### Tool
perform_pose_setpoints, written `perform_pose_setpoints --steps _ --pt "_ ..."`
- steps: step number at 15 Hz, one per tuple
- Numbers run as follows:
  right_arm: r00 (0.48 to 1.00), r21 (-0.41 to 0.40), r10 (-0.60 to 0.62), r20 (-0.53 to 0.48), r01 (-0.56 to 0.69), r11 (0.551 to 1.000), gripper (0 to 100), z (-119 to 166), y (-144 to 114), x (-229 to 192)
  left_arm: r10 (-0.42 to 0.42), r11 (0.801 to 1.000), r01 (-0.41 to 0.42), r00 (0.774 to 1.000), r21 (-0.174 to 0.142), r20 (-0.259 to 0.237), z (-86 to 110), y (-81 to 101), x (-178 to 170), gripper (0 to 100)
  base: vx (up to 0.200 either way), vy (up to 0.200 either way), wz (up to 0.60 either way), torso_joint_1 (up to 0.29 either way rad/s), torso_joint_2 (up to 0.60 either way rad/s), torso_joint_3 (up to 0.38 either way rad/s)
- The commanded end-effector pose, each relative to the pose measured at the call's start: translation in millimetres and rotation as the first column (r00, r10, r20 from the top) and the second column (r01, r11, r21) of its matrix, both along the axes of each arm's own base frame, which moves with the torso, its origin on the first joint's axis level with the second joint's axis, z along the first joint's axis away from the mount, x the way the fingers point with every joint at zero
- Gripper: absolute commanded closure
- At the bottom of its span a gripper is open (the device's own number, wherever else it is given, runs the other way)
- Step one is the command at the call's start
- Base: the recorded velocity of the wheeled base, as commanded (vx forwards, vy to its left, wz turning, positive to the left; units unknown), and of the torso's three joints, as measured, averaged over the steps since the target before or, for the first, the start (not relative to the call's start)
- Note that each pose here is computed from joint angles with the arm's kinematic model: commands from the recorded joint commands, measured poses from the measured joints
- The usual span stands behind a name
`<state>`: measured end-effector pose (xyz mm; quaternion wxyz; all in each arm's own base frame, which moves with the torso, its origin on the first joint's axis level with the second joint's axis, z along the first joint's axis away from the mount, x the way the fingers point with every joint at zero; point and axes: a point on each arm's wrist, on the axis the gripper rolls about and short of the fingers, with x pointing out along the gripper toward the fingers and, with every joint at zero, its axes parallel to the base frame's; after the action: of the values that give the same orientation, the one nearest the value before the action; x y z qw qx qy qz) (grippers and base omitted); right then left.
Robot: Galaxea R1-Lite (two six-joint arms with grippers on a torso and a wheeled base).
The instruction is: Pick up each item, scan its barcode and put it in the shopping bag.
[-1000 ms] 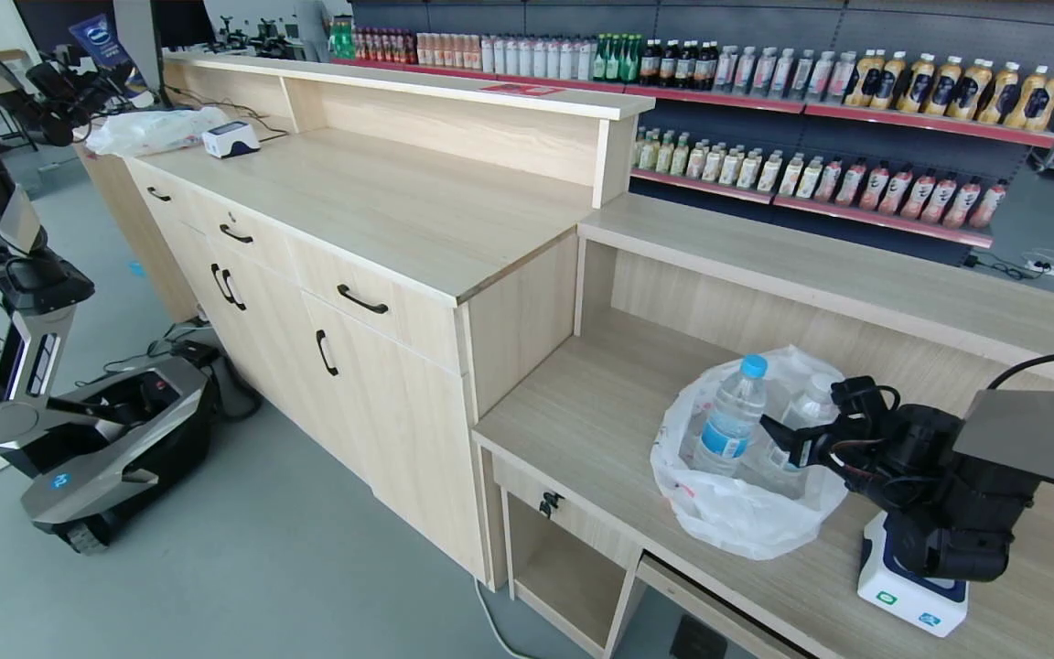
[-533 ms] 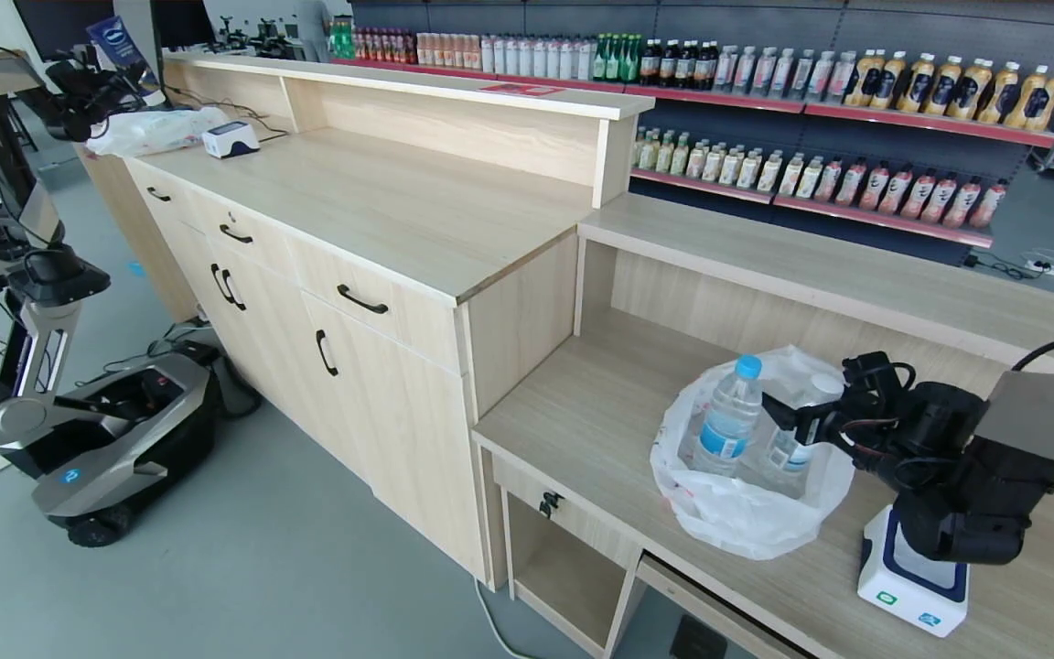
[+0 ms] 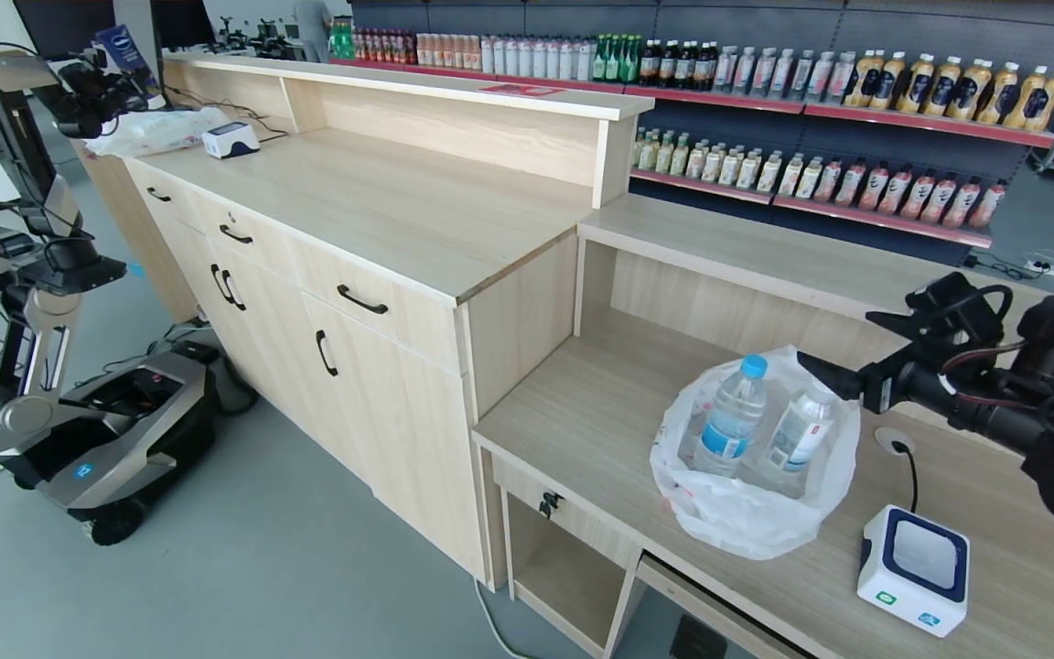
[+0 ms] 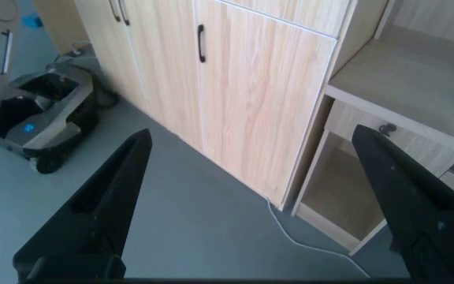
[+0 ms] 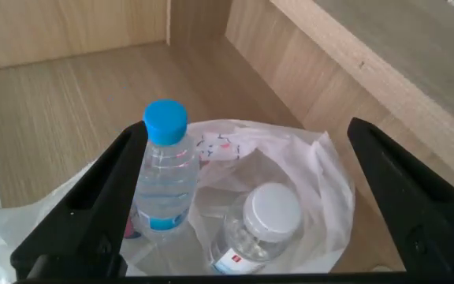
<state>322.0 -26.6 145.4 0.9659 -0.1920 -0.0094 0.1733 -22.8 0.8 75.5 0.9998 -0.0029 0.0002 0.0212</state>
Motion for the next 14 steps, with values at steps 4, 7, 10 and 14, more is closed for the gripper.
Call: perform_pose_setpoints --steps 4,7,10,14 --pt "0.951 -0.031 -0.061 0.305 0.074 0.997 0 120.1 16.1 -68.5 0.001 1.000 -0.001 1.000 0.000 0.000 0.0 0.0 0.0 0 0.000 0.000 -0.60 0.001 0.00 0.000" --pt "0.932 0.103 -0.323 0.165 0.309 0.945 0 160.4 19.5 -103.3 0.001 1.000 -0.001 1.000 0.000 0.000 0.0 0.0 0.0 0 0.000 0.000 -0.60 0.002 0.00 0.002" --pt "0.866 0.154 -0.500 0.023 0.491 0.857 0 148.9 4.2 -135.4 0.001 1.000 -0.001 1.000 0.000 0.000 0.0 0.0 0.0 0 0.000 0.000 -0.60 0.002 0.00 0.002" --pt "0.764 0.130 -0.635 -0.114 0.646 0.753 0 92.2 -3.8 -196.5 0.001 1.000 -0.001 1.000 0.000 0.000 0.0 0.0 0.0 0 0.000 0.000 -0.60 -0.001 0.00 0.004"
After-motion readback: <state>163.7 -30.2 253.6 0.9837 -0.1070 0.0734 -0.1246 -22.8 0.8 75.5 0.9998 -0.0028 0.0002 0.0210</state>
